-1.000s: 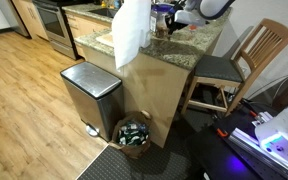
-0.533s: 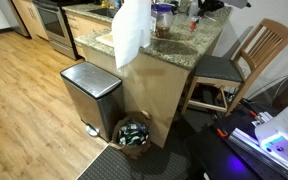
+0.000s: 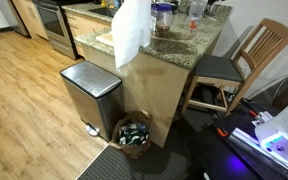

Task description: Pick the keys on the counter and put them in the open transparent jar

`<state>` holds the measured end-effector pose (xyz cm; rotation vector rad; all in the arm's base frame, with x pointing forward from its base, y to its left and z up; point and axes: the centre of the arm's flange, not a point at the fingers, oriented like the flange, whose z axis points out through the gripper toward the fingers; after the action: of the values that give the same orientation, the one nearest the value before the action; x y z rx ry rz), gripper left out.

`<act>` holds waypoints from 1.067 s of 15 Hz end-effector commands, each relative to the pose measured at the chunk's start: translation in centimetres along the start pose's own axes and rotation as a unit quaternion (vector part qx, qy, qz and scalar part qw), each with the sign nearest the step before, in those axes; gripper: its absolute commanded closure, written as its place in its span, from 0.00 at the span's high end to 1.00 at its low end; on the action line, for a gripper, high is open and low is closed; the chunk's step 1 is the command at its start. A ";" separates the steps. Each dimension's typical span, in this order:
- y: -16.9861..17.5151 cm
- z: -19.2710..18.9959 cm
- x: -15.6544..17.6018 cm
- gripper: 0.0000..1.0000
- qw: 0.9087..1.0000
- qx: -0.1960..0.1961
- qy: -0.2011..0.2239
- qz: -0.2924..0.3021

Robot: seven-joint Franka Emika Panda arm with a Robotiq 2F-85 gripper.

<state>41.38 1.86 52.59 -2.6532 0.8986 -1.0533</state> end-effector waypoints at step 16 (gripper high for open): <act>-0.4 9.4 23.4 0.00 0.936 -0.107 0.054 0.332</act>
<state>54.38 -10.36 58.60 -2.2277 1.6565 -1.0280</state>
